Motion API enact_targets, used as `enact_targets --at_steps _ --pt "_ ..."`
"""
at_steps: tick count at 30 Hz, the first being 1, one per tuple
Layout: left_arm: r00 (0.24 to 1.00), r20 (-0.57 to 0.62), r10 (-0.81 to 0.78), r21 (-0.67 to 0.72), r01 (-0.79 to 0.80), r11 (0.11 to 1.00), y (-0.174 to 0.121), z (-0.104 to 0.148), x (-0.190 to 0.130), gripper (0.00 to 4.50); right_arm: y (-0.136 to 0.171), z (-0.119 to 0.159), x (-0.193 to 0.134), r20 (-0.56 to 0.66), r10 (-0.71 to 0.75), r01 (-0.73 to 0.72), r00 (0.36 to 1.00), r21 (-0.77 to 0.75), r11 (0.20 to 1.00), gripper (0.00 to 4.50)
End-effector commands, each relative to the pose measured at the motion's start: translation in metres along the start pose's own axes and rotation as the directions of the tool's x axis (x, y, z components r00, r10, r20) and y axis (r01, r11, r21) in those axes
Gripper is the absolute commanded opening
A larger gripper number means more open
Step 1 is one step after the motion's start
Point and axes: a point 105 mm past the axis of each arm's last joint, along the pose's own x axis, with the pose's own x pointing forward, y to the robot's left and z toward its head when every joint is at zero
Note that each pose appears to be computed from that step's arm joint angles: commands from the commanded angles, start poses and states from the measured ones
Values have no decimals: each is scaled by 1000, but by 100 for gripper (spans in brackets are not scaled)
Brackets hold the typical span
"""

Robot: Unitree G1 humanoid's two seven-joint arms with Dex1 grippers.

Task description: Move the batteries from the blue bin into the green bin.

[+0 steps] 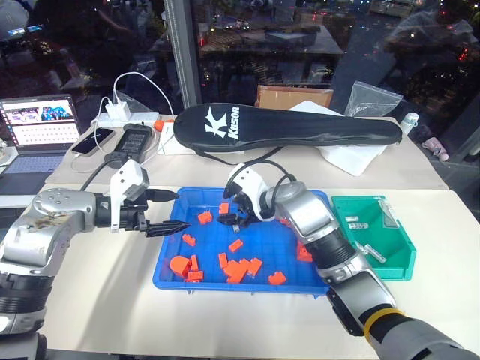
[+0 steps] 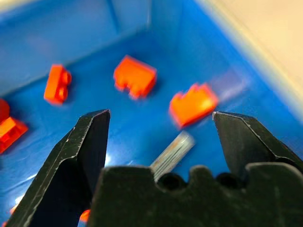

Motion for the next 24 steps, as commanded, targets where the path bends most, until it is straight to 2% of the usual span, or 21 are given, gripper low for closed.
enact_targets --at_steps 1,7,10,13,19,21,24 --pt "1000 19 18 43 -19 999 -2 13 -7 450 2 1 0 -45 -31 33 999 50 998 401" --pt "1000 16 25 42 -25 999 -1 13 -7 450 3 -7 10 -75 -38 45 996 86 995 401" --pt "1000 17 26 43 -27 999 0 14 -6 450 2 -13 16 -85 -56 62 995 72 995 336" --pt "999 24 24 43 -25 999 0 15 -4 450 -1 -15 17 -84 -79 82 993 21 996 227" --pt "997 82 -13 29 11 1000 -2 25 2 450 -3 4 -14 -21 -71 71 997 -21 997 33" --pt "992 123 -28 11 27 1000 -4 31 2 450 -1 12 -24 8 -56 57 998 -16 998 26" --pt "980 178 -90 13 89 996 -11 46 6 450 13 60 -74 254 82 -76 964 -35 997 26"
